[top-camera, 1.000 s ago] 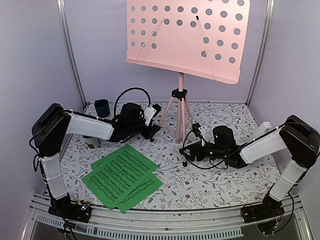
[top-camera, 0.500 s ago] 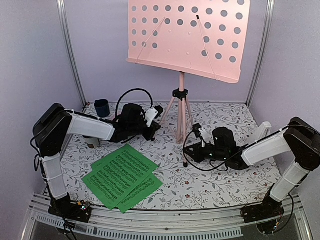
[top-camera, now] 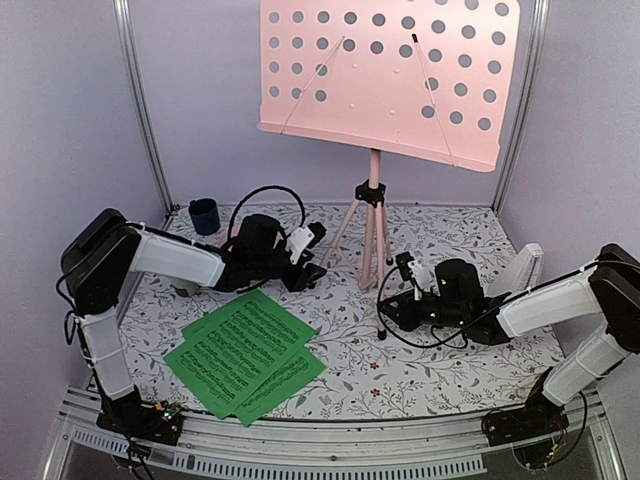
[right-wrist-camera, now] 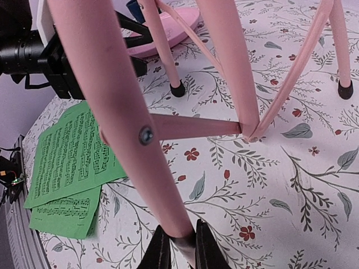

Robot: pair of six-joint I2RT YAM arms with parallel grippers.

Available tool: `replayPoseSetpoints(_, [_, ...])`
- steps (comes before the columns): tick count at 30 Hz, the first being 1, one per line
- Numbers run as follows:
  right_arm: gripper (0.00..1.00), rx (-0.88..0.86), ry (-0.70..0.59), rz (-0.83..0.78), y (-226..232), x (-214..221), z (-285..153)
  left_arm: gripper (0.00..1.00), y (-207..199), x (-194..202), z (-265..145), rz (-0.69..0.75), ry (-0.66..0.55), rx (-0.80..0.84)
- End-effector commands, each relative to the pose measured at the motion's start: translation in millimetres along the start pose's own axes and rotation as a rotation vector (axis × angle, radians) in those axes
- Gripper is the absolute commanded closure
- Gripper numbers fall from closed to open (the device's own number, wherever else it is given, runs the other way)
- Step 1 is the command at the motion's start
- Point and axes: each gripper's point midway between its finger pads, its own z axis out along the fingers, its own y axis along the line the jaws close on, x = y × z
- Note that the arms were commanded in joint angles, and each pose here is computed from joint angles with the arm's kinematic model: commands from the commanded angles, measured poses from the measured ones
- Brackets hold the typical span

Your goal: Set up the instrument practice props

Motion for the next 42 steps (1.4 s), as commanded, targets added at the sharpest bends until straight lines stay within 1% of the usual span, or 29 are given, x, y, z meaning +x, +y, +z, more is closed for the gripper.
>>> replayPoseSetpoints(1, [1.00,0.022,0.039,0.078,-7.2,8.7,0.1,0.42,-13.3,-32.0,0.3,0.048,-0.094,0.101])
replayPoseSetpoints(5, [1.00,0.018,0.038,0.057,-5.6,7.2,-1.3,0.43,-4.2,-42.8,19.5,0.074,-0.092,0.076])
replayPoseSetpoints(6, [1.00,0.018,0.039,0.054,-5.5,7.1,-1.6,0.44,-5.2,-34.3,27.3,0.078,-0.069,0.082])
replayPoseSetpoints(11, [1.00,0.022,0.046,0.033,-5.3,4.9,-2.7,0.51,-2.9,-38.3,45.8,0.113,-0.044,0.102])
replayPoseSetpoints(13, [1.00,0.027,0.050,0.032,-7.3,4.1,-3.8,0.58,-4.0,-34.7,49.4,0.121,-0.023,0.113])
replayPoseSetpoints(16, [1.00,0.043,0.056,0.039,-12.9,4.6,-8.6,0.77,-5.2,-26.0,45.3,0.127,0.005,0.116])
replayPoseSetpoints(18, [1.00,0.048,0.055,0.044,-15.3,5.3,-14.3,0.84,-6.0,-18.9,35.7,0.133,0.016,0.109])
replayPoseSetpoints(24, [1.00,0.071,0.086,0.067,-25.8,19.9,-26.8,0.99,-3.2,-4.2,19.2,0.129,0.046,0.080])
replayPoseSetpoints(26, [1.00,0.080,0.092,0.073,-28.7,21.8,-29.8,1.00,-0.6,-12.3,10.8,0.132,0.028,0.066])
replayPoseSetpoints(30, [1.00,0.113,0.126,0.084,-37.1,31.6,-36.4,1.00,1.4,-0.9,8.5,0.130,0.062,0.053])
replayPoseSetpoints(35, [1.00,0.141,0.129,0.100,-46.5,41.6,-47.8,1.00,-1.3,1.6,6.7,0.101,0.062,0.061])
replayPoseSetpoints(39, [1.00,0.124,0.128,0.098,-42.9,35.8,-43.3,0.95,-5.2,-7.1,6.7,0.050,0.033,0.079])
replayPoseSetpoints(42, [0.99,0.112,0.119,0.089,-39.8,27.1,-39.2,0.87,-6.8,-13.6,6.0,0.005,0.017,0.080])
